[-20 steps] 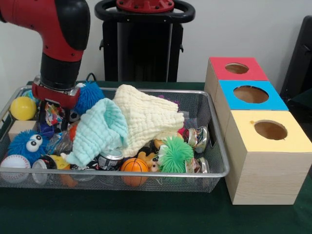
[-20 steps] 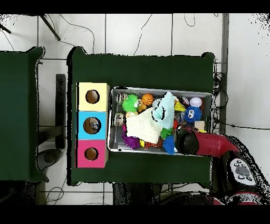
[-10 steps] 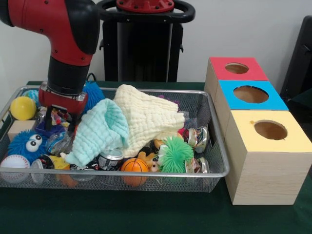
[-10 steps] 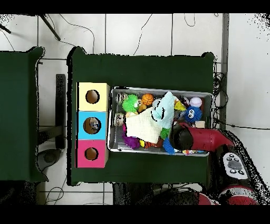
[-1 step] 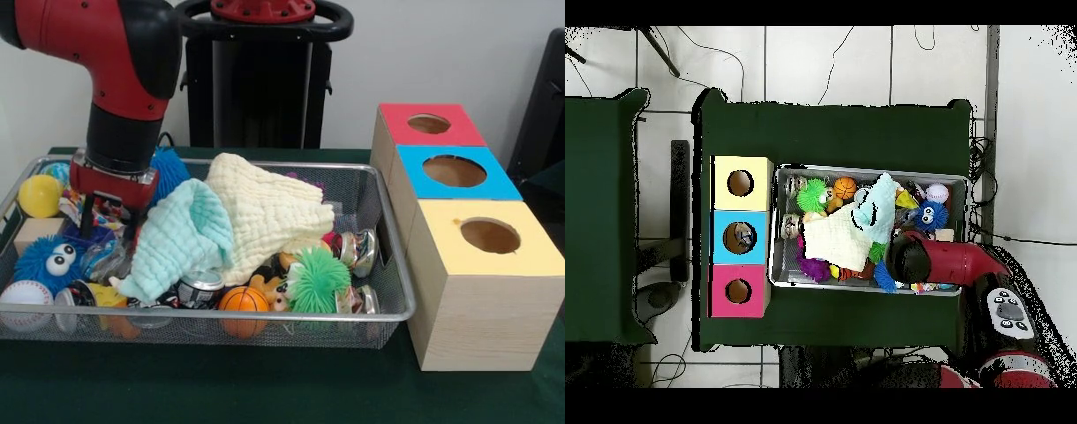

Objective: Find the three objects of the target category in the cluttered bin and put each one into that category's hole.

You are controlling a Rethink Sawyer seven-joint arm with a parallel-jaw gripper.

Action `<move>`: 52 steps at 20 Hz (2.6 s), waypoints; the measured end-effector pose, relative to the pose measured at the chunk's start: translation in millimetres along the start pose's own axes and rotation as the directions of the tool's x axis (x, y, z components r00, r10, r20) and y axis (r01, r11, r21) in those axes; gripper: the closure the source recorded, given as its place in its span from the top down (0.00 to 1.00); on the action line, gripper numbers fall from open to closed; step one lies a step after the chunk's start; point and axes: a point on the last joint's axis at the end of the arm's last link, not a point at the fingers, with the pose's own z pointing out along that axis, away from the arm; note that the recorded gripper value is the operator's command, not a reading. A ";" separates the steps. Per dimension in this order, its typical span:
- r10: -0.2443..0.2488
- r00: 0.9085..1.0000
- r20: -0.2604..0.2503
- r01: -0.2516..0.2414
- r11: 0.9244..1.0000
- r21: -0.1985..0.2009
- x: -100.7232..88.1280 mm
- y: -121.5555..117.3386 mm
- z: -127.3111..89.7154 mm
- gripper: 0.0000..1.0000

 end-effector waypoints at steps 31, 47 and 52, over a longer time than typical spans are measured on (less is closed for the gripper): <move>-0.042 0.992 0.121 0.045 0.999 -0.018 -64.4 50.6 -36.3 1.00; -0.006 0.995 0.096 0.002 0.999 0.048 -60.1 1.3 -9.3 1.00; 0.014 0.996 0.086 -0.020 0.997 0.070 -56.2 -20.7 -11.1 1.00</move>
